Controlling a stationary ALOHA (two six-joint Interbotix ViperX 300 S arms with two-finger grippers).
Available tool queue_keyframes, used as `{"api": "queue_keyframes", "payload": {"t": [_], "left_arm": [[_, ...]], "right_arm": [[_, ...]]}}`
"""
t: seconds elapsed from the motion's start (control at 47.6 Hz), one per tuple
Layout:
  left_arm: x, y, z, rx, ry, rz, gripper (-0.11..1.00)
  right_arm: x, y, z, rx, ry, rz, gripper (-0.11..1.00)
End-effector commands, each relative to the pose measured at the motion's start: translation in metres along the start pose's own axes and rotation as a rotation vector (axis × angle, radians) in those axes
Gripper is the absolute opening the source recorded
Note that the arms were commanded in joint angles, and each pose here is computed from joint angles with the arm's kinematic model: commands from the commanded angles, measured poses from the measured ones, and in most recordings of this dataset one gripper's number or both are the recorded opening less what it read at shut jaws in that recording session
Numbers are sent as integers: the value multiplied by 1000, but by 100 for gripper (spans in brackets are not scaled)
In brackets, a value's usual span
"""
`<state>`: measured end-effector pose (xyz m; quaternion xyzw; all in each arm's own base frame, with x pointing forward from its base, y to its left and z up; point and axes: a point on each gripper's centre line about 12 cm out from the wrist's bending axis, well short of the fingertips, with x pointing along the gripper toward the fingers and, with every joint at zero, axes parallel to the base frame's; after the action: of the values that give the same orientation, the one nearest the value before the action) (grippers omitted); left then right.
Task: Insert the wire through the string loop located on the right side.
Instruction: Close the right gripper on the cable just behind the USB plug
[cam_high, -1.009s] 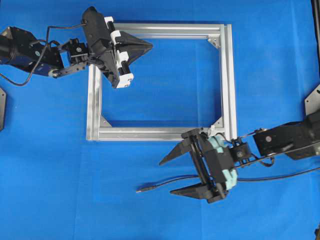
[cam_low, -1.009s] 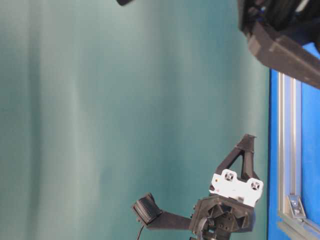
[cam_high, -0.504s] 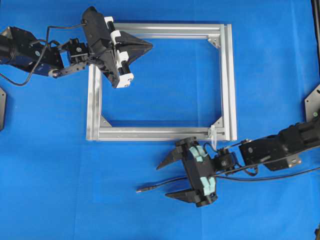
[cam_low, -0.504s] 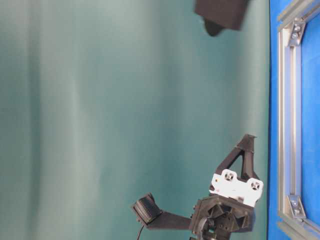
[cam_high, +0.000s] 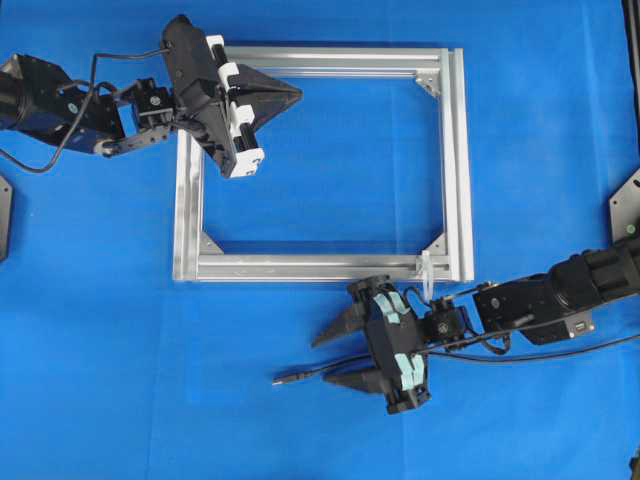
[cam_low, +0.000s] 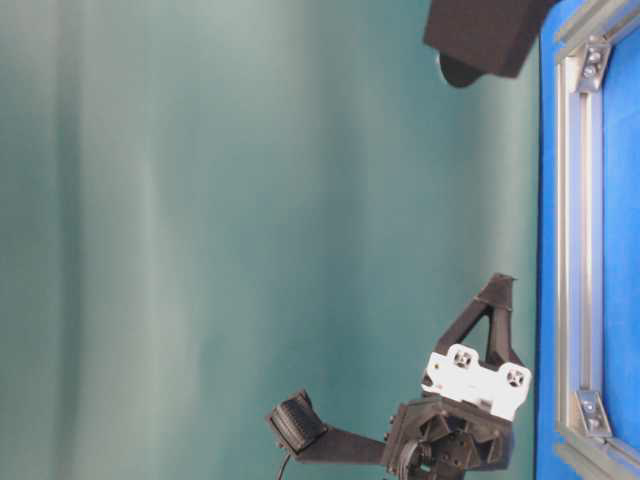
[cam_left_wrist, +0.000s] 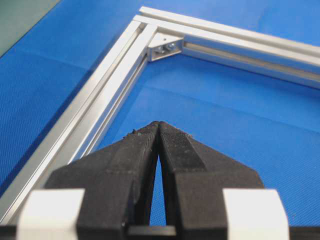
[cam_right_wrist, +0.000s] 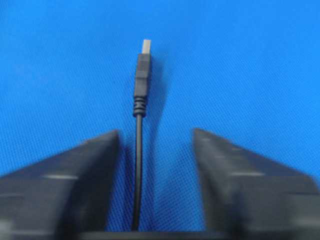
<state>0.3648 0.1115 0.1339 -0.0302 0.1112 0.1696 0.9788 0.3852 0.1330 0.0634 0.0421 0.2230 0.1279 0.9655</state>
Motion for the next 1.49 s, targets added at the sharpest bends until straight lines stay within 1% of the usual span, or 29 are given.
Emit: {"api": "queue_keyframes", "payload": {"t": [0.0,0.105,0.147,0.189,0.42,0.504,0.693,0.841,1.03,1.156,1.471], "left_arm": [[-2,-2,16,0,-46,-6,0],[-2,-1,16,-3,-46,-4,0],[-2,-2,16,0,-46,-6,0],[-2,-1,16,0,-47,-5,0],[-2,-2,16,0,-47,-7,0],[-2,-2,16,0,-46,-6,0],[-2,-1,16,0,-46,-5,0],[-3,-1,16,-3,-47,-4,0],[-3,-1,18,-2,-52,-5,0],[-2,-1,18,-2,-54,-5,0],[-3,-1,18,-4,-54,-5,0]], "right_arm": [[-1,2,10,-2,-33,8,25],[-1,3,10,-6,-31,10,3],[-1,2,10,-5,-31,8,-2],[-1,3,10,-6,-31,10,-4],[-1,4,11,-8,-31,12,-4],[-4,4,15,-4,-36,12,-4],[-15,7,32,-10,-44,17,-4],[-27,10,53,-13,-48,20,-4],[-42,12,75,-30,-54,22,-4],[-45,13,79,-40,-59,23,-4],[-45,13,78,-41,-53,23,-4]]}}
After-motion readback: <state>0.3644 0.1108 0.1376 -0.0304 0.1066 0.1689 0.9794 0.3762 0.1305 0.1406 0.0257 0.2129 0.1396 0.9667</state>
